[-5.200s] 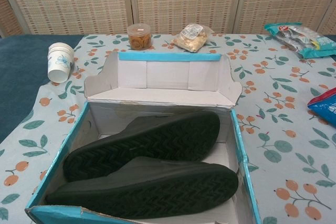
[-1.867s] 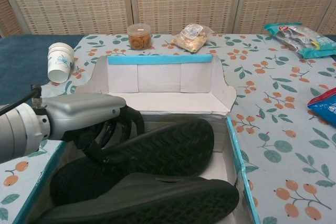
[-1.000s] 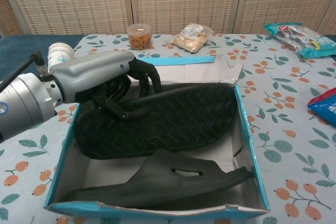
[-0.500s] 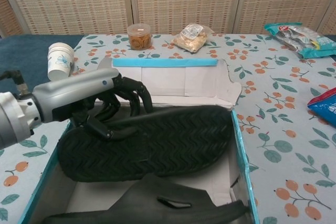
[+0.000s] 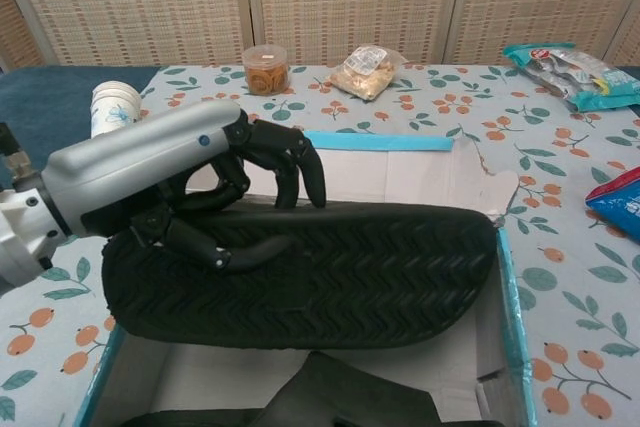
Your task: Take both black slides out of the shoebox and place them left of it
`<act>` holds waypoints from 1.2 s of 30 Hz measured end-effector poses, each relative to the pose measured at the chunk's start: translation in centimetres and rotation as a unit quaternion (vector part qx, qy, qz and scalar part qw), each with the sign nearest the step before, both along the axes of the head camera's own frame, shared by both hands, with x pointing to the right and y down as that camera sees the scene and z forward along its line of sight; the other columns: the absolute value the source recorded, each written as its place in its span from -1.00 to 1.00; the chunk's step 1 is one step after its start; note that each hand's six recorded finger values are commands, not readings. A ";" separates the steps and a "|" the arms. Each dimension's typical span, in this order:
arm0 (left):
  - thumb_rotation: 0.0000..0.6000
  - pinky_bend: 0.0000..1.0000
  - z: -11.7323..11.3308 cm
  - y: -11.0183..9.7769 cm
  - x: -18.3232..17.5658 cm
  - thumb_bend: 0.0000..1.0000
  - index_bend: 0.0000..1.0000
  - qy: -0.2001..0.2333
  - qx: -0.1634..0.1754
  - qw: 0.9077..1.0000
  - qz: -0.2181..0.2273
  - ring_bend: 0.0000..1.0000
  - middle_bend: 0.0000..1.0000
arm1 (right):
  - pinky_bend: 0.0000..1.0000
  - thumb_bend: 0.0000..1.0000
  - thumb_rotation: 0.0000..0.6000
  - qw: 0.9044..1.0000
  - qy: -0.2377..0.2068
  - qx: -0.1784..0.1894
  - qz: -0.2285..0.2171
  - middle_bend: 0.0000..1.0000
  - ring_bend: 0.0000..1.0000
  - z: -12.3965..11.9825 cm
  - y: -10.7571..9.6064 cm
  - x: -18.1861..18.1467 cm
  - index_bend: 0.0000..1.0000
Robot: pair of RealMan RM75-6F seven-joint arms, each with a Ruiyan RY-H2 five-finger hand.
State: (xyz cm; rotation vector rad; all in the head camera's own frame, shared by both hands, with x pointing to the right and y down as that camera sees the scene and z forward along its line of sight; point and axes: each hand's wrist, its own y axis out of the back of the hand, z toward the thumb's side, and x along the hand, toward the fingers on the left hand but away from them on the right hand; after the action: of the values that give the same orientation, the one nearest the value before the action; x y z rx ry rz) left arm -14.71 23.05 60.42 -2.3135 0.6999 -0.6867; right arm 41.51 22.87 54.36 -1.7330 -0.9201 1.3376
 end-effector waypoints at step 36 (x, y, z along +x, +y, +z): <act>1.00 0.42 -5.1 -13.4 -10.6 0.26 0.64 -0.021 0.133 0.977 -0.167 0.36 0.73 | -1.00 -0.61 1.00 0.999 -0.025 0.031 -0.019 -1.00 -1.00 -1.8 0.5 -0.3 -1.00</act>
State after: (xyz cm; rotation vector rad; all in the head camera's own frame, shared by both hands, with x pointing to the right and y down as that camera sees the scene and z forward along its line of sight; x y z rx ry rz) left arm -25.31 9.68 55.29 -1.9508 1.1045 -0.7376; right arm 41.18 23.34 52.59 -1.7347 -0.9428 1.2344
